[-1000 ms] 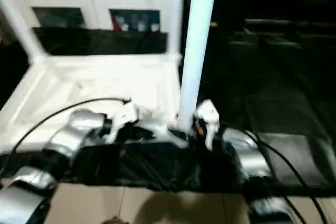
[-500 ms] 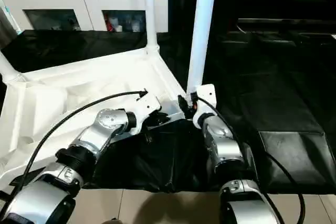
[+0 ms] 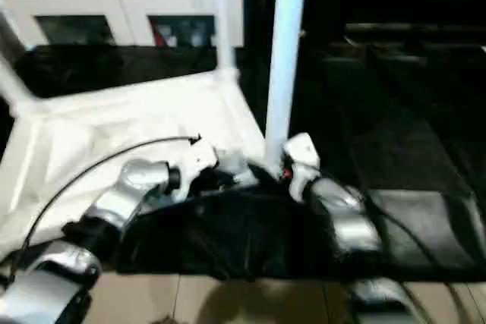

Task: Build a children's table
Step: Rotate leg to tighten

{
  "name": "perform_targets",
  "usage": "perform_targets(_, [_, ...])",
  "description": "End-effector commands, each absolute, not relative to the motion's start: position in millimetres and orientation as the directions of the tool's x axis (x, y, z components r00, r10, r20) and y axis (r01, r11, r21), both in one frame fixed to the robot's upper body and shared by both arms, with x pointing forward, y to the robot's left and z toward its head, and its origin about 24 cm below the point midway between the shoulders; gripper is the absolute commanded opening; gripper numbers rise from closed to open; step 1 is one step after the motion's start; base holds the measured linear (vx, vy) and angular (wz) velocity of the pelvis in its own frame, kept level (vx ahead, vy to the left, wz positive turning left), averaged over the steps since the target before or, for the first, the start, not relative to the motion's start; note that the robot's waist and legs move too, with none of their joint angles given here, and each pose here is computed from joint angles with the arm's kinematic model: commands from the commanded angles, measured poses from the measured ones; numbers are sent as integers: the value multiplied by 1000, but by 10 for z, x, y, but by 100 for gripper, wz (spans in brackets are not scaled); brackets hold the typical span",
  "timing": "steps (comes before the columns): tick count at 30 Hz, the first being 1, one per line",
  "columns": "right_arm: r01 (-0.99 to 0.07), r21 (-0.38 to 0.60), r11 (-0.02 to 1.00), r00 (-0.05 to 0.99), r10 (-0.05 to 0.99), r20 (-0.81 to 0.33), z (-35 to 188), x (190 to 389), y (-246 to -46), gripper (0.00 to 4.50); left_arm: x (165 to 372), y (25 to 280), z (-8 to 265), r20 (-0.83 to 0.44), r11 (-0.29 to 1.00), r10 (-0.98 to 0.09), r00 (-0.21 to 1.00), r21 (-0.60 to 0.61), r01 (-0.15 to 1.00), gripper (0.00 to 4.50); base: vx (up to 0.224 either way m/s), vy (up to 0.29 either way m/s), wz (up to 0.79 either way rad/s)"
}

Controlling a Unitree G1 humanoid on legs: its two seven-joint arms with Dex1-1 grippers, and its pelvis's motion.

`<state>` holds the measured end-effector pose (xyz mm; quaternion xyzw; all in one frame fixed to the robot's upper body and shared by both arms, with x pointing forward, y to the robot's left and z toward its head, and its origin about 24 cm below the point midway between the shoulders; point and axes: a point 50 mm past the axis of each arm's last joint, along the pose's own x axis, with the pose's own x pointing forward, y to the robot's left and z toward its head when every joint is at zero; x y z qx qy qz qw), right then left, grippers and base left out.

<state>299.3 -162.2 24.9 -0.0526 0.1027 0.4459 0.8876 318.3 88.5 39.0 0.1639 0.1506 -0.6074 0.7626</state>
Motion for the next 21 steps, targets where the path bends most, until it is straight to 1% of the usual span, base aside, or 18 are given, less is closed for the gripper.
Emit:
perform_targets(1, [-910,52,412,391,891,-231,229,2865,-1413,384,3158,740,541,-345,121,-927,148,100,988,0,0,0,0])
perform_targets(2, [-918,58,392,370,900,-231,240,2851,-1426,384,3154,755,541,-348,111,-927,138,97,989,0,0,0,0])
perform_targets(3, [-950,72,303,278,929,-243,274,2789,-1478,384,3130,824,547,-361,67,-928,92,81,994,0,0,0,0])
perform_targets(4, [-950,72,303,278,929,-243,274,2789,-1478,384,3130,824,547,-361,67,-928,92,81,995,0,0,0,0])
perform_targets(5, [-969,75,237,210,942,-264,286,2743,-1517,384,3115,875,553,-370,37,-927,61,71,997,0,0,0,0])
perform_targets(7, [-978,75,197,170,947,-273,295,2717,-1540,384,3111,907,555,-374,24,-926,45,62,998,0,0,0,0])
perform_targets(8, [-982,76,170,143,950,-276,303,2699,-1554,369,3108,931,557,-378,13,-925,33,56,998,0,0,0,0])
perform_targets(9, [-987,84,139,111,953,-281,311,2679,-1568,369,3100,958,559,-381,-1,-925,16,45,999,0,0,0,0])
perform_targets(11, [-989,96,108,77,956,-284,319,2660,-1580,349,3095,985,562,-384,-14,-923,0,33,999,0,0,0,0])
perform_targets(12, [-990,102,97,65,956,-284,322,2653,-1584,349,3093,994,563,-385,-19,-923,-6,29,999,0,0,0,0])
perform_targets(14, [-991,118,62,24,954,-298,329,2639,-1591,325,3087,1028,575,-390,-38,-921,-26,21,999,0,0,0,0])
perform_targets(15, [-991,123,49,10,953,-302,332,2635,-1592,325,3085,1040,580,-392,-46,-920,-35,18,999,0,0,0,0])
perform_targets(21, [-991,136,8,-34,952,-303,327,2617,-1564,274,3083,1094,586,-401,-66,-914,-60,0,998,0,0,0,0])
